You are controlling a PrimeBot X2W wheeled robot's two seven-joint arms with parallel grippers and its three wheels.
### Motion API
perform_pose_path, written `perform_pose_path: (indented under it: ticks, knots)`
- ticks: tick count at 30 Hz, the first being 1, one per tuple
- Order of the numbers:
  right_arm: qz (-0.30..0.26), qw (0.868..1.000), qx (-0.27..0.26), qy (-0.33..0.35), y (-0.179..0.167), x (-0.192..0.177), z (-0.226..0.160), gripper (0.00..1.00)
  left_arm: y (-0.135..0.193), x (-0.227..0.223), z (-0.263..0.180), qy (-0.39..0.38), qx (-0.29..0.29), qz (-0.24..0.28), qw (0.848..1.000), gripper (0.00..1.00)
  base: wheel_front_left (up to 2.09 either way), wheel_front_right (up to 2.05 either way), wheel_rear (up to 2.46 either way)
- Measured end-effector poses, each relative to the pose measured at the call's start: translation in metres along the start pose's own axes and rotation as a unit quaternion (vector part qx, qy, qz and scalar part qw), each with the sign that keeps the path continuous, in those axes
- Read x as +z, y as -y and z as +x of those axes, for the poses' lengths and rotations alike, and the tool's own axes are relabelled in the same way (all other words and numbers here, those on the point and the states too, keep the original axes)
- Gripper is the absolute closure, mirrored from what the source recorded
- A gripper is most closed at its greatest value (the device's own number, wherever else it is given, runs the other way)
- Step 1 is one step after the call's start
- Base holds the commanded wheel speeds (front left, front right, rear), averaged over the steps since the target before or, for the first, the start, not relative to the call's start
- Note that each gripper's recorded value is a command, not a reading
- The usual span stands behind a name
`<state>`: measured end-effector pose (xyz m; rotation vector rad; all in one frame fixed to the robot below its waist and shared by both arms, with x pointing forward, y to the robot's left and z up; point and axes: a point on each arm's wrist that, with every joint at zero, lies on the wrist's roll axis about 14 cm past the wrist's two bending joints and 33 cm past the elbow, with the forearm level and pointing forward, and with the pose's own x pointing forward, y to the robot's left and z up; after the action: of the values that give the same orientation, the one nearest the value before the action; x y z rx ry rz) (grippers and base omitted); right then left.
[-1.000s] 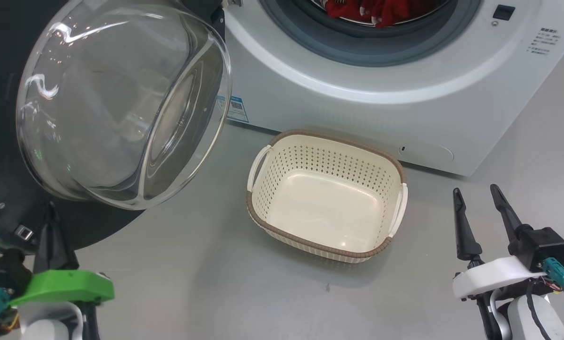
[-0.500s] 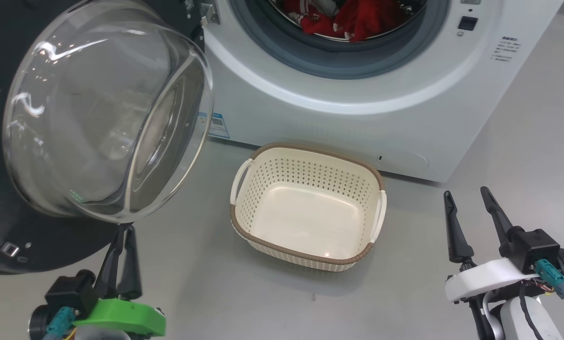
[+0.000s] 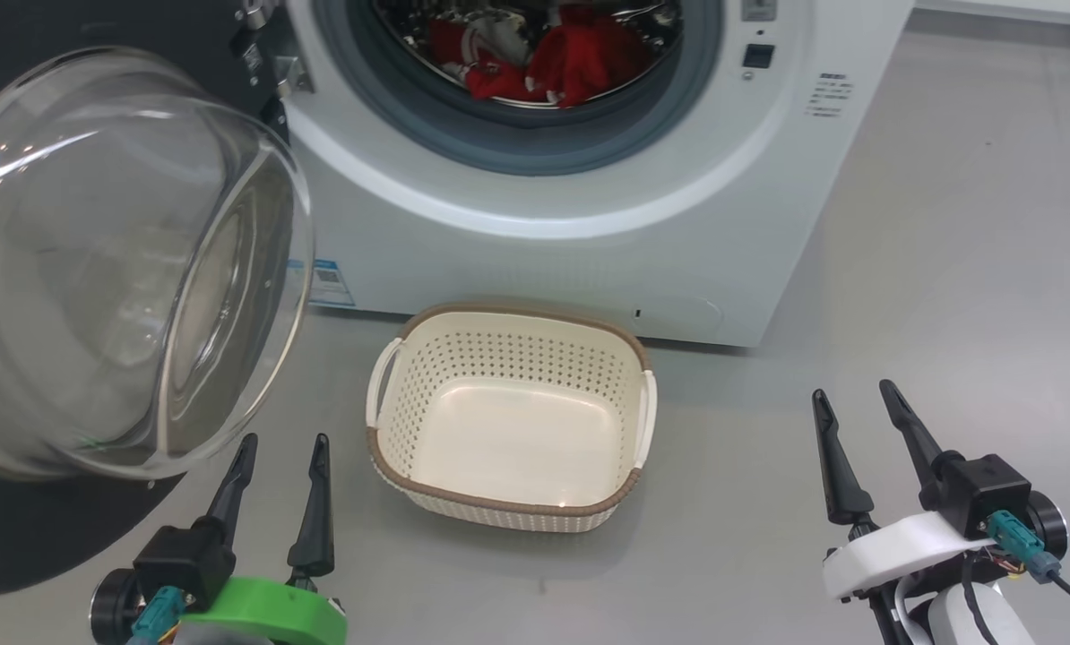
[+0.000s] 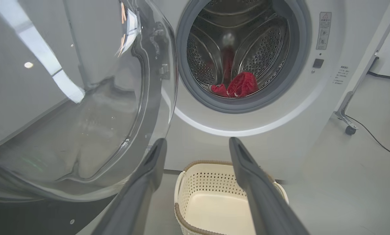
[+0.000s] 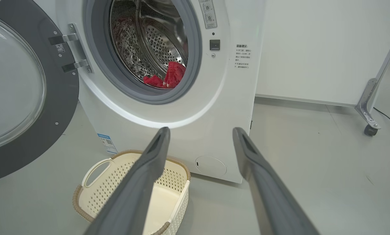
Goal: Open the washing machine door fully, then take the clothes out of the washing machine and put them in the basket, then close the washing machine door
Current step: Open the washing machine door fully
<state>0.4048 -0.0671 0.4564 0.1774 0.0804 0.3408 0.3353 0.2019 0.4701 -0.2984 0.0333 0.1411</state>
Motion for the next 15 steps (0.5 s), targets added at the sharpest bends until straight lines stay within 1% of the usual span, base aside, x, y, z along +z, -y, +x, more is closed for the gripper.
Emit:
perform_pose_path:
  ticks: [10,15]
  knots:
    - [0.006,0.999,-0.038,0.008,0.016,0.007,-0.031,0.0,0.041,0.001,0.01,0.003,-0.068,0.0,0.998,0.0,0.0,0.0,0.0]
    - [0.006,0.998,-0.056,0.021,0.022,0.015,-0.041,0.0,0.055,0.001,0.011,0.003,-0.089,-0.002,0.996,0.0,0.0,0.0,0.0]
